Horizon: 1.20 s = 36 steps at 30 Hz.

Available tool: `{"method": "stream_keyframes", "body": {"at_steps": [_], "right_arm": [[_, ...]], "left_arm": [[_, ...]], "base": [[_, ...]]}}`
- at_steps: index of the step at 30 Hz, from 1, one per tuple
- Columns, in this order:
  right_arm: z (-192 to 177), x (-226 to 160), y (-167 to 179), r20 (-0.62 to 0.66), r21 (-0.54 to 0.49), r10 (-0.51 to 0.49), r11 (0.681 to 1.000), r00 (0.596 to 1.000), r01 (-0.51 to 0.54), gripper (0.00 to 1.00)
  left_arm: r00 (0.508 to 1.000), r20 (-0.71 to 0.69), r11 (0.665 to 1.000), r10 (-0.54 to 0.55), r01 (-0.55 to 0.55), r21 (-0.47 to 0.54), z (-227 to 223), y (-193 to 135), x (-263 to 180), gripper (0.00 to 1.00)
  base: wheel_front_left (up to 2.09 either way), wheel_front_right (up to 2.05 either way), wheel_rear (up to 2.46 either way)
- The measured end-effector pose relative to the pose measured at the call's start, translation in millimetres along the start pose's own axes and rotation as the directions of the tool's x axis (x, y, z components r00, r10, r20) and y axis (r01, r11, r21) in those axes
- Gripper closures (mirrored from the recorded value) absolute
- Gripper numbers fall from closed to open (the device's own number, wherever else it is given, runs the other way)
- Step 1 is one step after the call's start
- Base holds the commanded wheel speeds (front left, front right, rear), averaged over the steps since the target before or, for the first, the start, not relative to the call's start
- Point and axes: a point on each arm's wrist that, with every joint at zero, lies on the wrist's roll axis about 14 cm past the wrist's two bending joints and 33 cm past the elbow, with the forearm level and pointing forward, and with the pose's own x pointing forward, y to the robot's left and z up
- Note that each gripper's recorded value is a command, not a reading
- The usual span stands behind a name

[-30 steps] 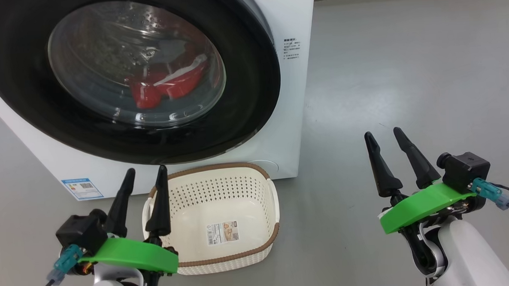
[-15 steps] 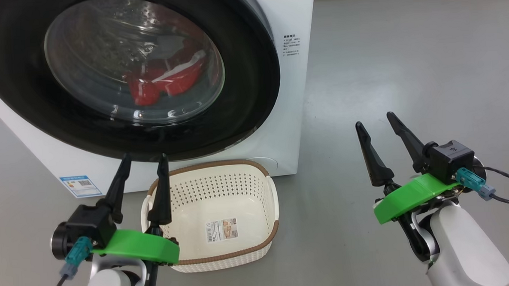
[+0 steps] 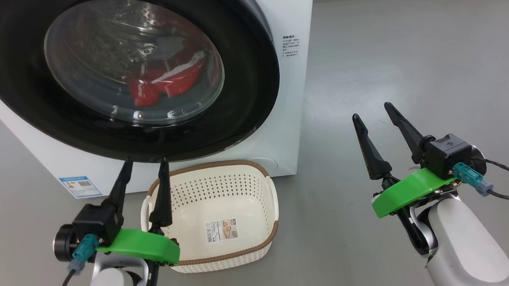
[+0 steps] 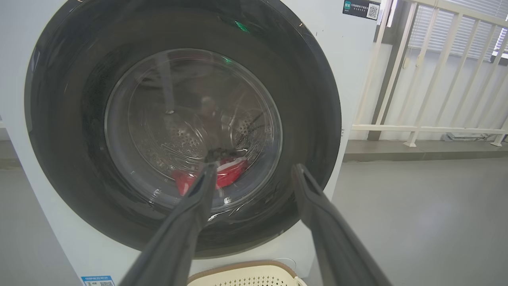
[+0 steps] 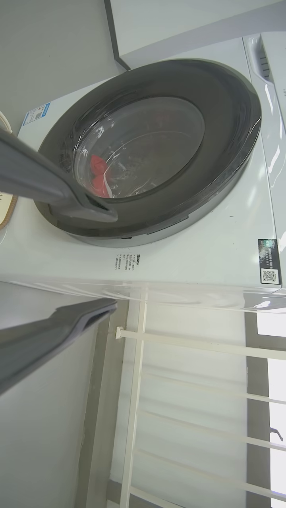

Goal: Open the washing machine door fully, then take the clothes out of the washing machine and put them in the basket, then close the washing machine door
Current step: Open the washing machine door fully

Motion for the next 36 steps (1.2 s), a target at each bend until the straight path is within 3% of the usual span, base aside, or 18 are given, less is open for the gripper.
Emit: {"method": "stream_keyframes", "body": {"at_steps": [18, 19, 21, 36], "right_arm": [[-4.9, 4.7, -2.9, -0.003, 0.004, -0.004, 1.000, 1.000, 0.004, 0.00], [-6.4, 5.3, -3.6, -0.005, 0.006, -0.006, 1.000, 1.000, 0.006, 0.49], [-7.7, 7.4, -4.4, -0.004, 0.019, -0.009, 1.000, 1.000, 0.009, 1.00], [-10.7, 56.3, -2.3, 0.043, 0.214, -0.007, 0.977, 0.999, -0.002, 1.00]], "left_arm": [[1.000, -0.016, 1.000, 0.000, -0.001, -0.031, -8.8, -0.2, 3.2, 0.00], [1.000, -0.014, 0.999, 0.000, 0.000, -0.035, -8.5, -0.4, 4.5, 0.00], [1.000, -0.005, 0.999, -0.005, 0.005, -0.035, -6.6, -1.2, 8.2, 0.00], [0.997, 0.071, 0.998, -0.024, 0.028, -0.058, 5.3, -0.6, 27.6, 0.00]], "base": [[0.00, 0.00, 0.00], [0.00, 0.00, 0.00], [0.00, 0.00, 0.00], [0.00, 0.00, 0.00]]}}
